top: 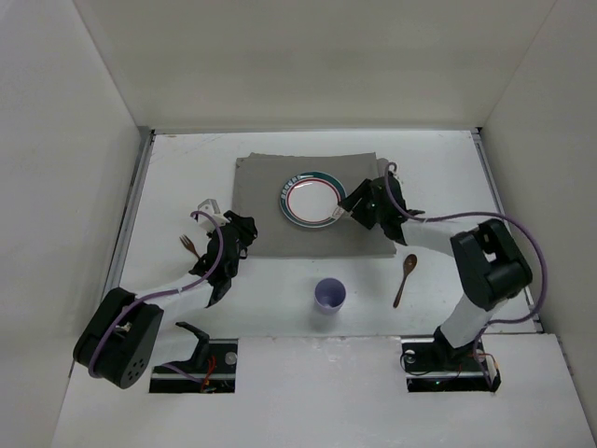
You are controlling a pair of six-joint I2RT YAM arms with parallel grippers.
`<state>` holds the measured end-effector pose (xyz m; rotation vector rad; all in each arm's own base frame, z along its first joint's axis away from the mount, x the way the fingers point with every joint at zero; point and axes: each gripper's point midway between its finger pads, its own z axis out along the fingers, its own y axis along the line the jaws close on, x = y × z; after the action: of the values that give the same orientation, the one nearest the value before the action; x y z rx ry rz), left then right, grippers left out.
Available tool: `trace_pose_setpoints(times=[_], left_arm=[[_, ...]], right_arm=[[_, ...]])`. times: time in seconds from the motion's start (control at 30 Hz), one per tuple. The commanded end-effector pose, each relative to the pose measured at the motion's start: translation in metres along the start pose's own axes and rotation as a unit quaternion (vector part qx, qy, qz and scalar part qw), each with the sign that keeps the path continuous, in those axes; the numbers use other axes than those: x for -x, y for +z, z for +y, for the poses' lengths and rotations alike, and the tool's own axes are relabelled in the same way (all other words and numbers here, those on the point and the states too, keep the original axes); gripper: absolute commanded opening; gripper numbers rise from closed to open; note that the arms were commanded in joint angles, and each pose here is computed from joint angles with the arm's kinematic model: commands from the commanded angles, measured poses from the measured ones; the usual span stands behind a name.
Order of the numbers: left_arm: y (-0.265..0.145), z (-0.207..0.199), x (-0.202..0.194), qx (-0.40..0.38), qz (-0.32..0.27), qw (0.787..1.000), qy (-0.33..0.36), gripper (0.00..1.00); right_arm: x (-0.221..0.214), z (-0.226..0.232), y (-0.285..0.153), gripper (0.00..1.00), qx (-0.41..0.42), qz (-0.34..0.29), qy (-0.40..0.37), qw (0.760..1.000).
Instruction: Set the dinner table for one person
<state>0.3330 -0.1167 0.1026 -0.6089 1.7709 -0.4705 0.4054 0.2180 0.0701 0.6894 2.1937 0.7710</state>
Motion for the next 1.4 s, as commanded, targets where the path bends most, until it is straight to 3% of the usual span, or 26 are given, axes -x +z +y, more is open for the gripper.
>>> trace_pose_setpoints(times=[0.0, 0.1, 0.27, 0.3, 0.47, 0.53, 0.73, 0.87, 1.13, 1.27, 1.37], left_arm=[[-0.001, -0.011, 0.009, -0.02, -0.018, 1.0, -0.014, 0.33], [0.001, -0.01, 0.006, -0.017, -0.013, 1.0, -0.013, 0.33], [0.0, -0.013, 0.005, -0.022, -0.011, 1.0, -0.014, 0.33], [0.001, -0.012, 0.004, -0.02, -0.009, 1.0, -0.012, 0.33], [0.002, -0.012, 0.003, -0.02, -0.007, 1.0, -0.015, 0.34], [0.001, -0.012, 0.002, -0.019, -0.007, 1.0, -0.014, 0.35], [0.001, -0.013, 0.004, -0.021, -0.009, 1.0, -0.014, 0.35], [0.002, -0.011, 0.003, -0.017, -0.01, 1.0, -0.01, 0.35], [-0.002, -0.014, 0.009, -0.024, -0.021, 0.999, -0.009, 0.35], [-0.014, -0.022, 0.025, -0.045, -0.056, 0.997, -0.014, 0.36], [-0.02, -0.018, 0.036, -0.04, -0.088, 0.995, -0.01, 0.36]], right_arm=[[0.019, 0.025, -0.04, 0.65, 0.021, -0.041, -0.069, 0.997], [0.015, 0.029, -0.071, 0.62, 0.027, -0.05, -0.116, 0.992], [-0.016, 0.044, -0.136, 0.2, 0.068, -0.037, -0.25, 0.965], [-0.026, 0.045, -0.151, 0.16, 0.074, -0.027, -0.277, 0.958], [-0.073, 0.036, -0.214, 0.05, 0.08, 0.051, -0.395, 0.914], [-0.092, 0.033, -0.231, 0.07, 0.088, 0.079, -0.429, 0.896], [-0.119, 0.014, -0.241, 0.39, 0.061, 0.125, -0.492, 0.859], [-0.123, 0.009, -0.229, 0.42, 0.048, 0.126, -0.506, 0.852], [-0.149, 0.015, -0.21, 0.39, 0.071, 0.157, -0.502, 0.847], [-0.158, 0.01, -0.198, 0.3, 0.06, 0.166, -0.512, 0.841], [-0.15, 0.021, -0.192, 0.13, 0.057, 0.144, -0.506, 0.849]])
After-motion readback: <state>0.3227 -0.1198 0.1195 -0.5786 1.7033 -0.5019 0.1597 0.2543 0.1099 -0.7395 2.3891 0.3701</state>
